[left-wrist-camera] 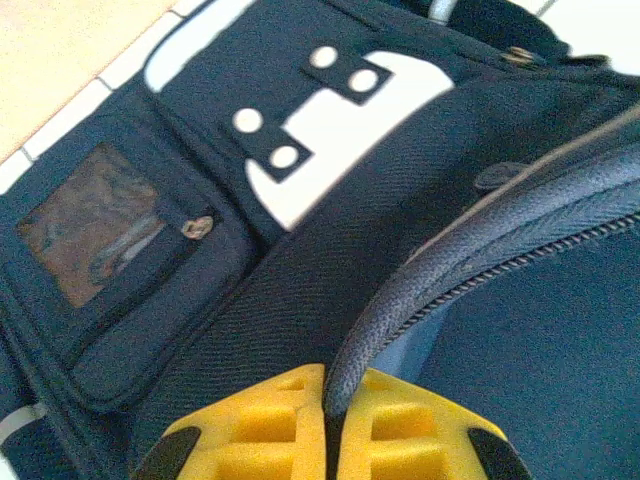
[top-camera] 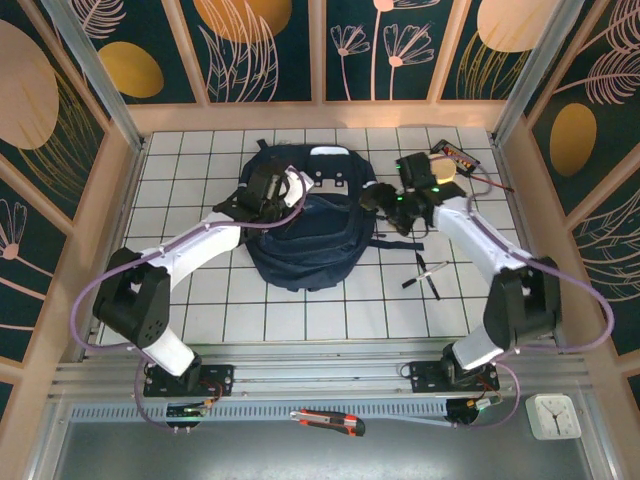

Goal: Pack the student bag

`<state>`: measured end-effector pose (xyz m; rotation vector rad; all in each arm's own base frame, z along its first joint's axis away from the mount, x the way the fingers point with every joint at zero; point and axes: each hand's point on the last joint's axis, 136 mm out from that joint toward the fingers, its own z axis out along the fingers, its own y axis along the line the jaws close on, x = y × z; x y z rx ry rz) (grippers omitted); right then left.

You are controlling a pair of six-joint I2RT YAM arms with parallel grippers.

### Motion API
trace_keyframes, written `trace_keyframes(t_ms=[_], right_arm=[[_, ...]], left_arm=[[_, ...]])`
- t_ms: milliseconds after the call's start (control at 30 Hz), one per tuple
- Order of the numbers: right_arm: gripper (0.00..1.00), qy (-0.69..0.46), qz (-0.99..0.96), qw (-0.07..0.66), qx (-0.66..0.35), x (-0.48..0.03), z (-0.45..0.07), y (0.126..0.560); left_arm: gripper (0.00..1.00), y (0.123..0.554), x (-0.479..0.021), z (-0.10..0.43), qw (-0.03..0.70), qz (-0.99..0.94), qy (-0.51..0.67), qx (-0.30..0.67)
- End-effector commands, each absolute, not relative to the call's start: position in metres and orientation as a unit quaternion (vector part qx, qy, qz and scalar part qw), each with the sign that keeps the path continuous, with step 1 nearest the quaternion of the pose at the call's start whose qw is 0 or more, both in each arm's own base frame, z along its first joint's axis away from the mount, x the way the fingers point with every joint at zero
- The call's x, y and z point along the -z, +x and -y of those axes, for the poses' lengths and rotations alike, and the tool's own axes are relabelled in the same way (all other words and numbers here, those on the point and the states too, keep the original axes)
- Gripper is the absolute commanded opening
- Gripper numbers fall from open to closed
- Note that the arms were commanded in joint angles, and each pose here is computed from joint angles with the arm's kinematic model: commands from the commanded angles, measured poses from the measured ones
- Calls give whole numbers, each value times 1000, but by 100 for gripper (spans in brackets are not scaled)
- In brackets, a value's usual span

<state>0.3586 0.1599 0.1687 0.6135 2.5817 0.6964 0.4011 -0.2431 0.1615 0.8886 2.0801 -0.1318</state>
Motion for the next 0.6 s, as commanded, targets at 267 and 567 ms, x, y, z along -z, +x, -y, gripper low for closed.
trace_keyframes(t_ms=[267, 567], right_arm=[[65, 406, -904, 86, -104, -89, 2, 257], [55, 419, -899, 60, -115, -58, 6, 270]], left_arm=[[0, 408, -204, 225, 477, -842, 243, 64], [0, 402, -204, 222, 479, -840, 245, 65]])
